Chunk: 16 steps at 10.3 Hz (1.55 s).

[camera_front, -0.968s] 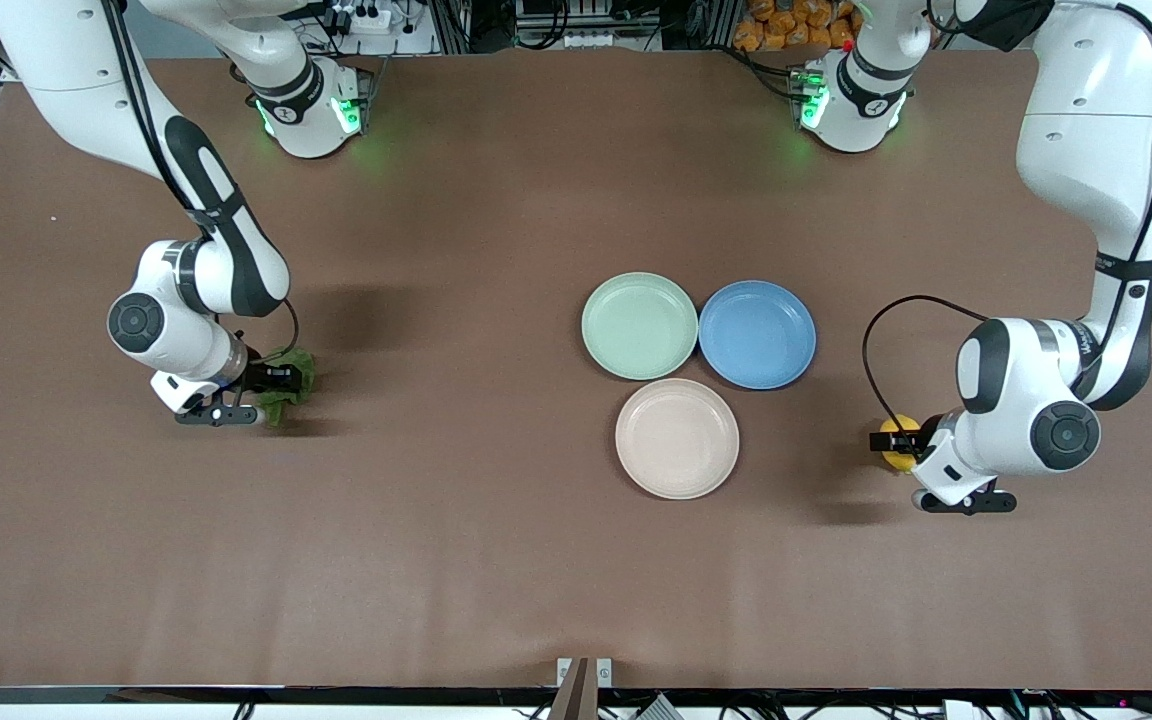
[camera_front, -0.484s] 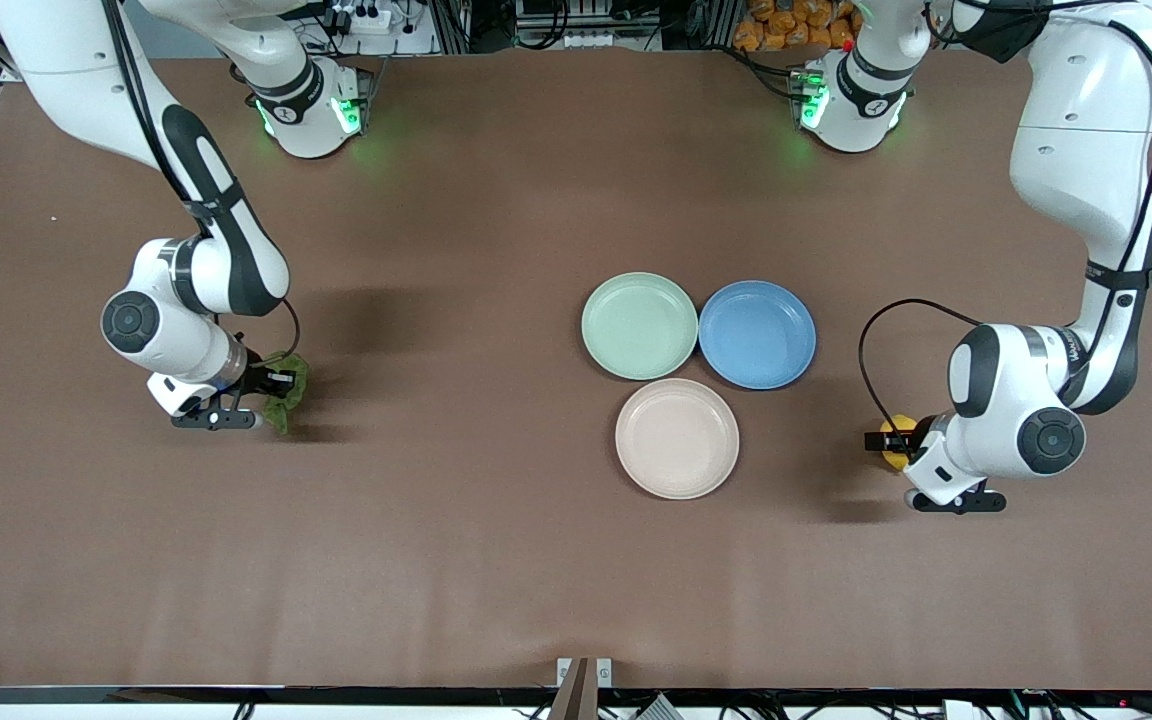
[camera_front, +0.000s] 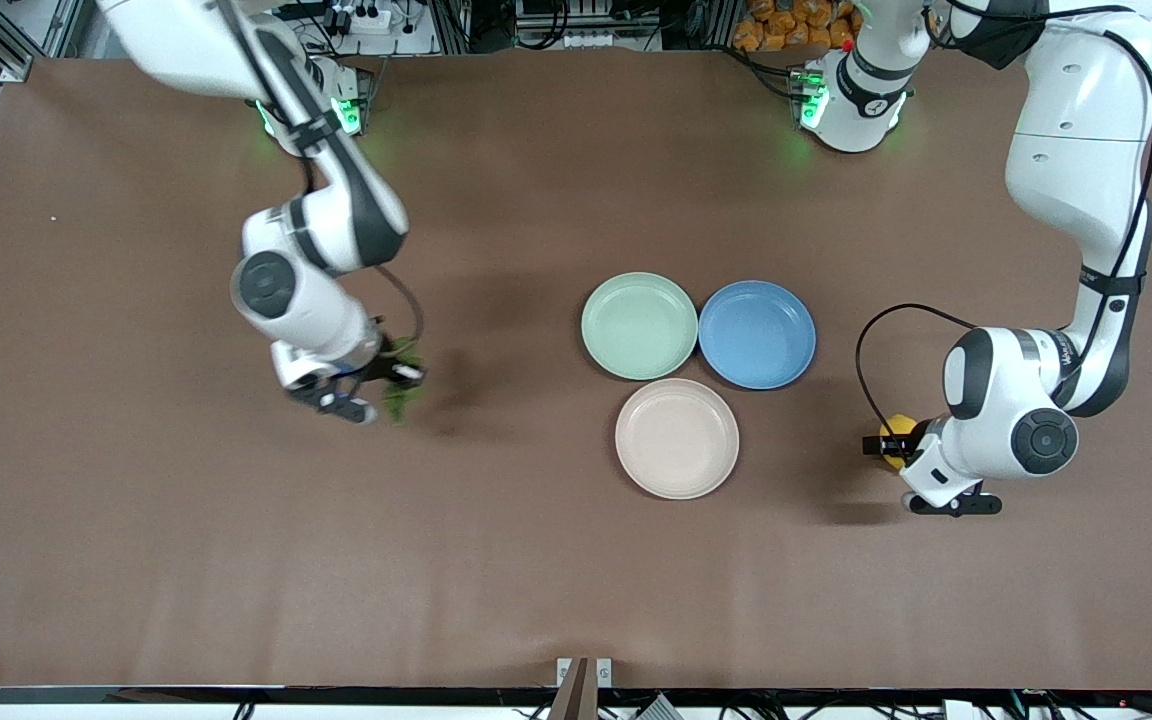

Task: Place lemon and lettuce in plates
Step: 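Carry the lettuce with the right gripper onto the mint green plate, then release the lettuce and withdraw the right gripper while the left gripper carries lemon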

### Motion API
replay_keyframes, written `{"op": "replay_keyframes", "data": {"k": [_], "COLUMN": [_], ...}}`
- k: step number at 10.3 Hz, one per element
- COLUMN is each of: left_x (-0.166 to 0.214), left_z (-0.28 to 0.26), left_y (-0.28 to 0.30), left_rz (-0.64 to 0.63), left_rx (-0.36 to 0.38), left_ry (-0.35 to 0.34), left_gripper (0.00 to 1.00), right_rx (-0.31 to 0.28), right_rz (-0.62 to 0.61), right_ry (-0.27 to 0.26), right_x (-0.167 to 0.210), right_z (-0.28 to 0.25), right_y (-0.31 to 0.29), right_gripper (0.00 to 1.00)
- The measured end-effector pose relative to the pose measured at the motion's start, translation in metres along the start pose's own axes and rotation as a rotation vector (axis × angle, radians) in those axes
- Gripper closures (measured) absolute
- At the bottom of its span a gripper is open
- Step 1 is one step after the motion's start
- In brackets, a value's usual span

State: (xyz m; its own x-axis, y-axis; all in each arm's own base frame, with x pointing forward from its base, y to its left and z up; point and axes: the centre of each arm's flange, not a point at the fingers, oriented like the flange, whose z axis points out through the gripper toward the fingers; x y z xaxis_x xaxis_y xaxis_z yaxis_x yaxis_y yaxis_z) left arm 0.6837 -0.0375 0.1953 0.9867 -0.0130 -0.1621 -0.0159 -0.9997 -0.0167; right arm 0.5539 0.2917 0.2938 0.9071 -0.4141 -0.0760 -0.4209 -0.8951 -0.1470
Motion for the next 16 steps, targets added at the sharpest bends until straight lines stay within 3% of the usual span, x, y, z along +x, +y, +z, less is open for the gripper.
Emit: {"op": "replay_keyframes", "data": {"k": [2,6,11,12,16], "left_x": [0.001,0.005,0.013,0.013,0.000], "left_z": [-0.003,-0.010,-0.048,-0.054,-0.057], "left_y": [0.001,0.010,0.062,0.081,0.152], "left_rz": [0.002,0.014,-0.081,-0.101,-0.183], "left_rx": [0.001,-0.002,-0.013,-0.015,-0.023], "left_ry": [0.007,0.032,0.109,0.121,0.134], "left_gripper": [0.34,0.34,0.34,0.34,0.34], "right_rx": [0.054,0.118,0.172,0.183,0.211], "right_rz": [0.075,0.155,0.211,0.215,0.226], "right_ry": [-0.020,-0.001,-0.023,-0.020,0.047], "right_x": [-0.059,-0.153,-0.221,-0.227,-0.194], "right_z": [0.005,0.064,0.079,0.082,0.064], "right_y": [-0.064,-0.129,-0.187,-0.193,-0.197], "right_gripper": [0.96,0.96,0.95,0.88,0.32]}}
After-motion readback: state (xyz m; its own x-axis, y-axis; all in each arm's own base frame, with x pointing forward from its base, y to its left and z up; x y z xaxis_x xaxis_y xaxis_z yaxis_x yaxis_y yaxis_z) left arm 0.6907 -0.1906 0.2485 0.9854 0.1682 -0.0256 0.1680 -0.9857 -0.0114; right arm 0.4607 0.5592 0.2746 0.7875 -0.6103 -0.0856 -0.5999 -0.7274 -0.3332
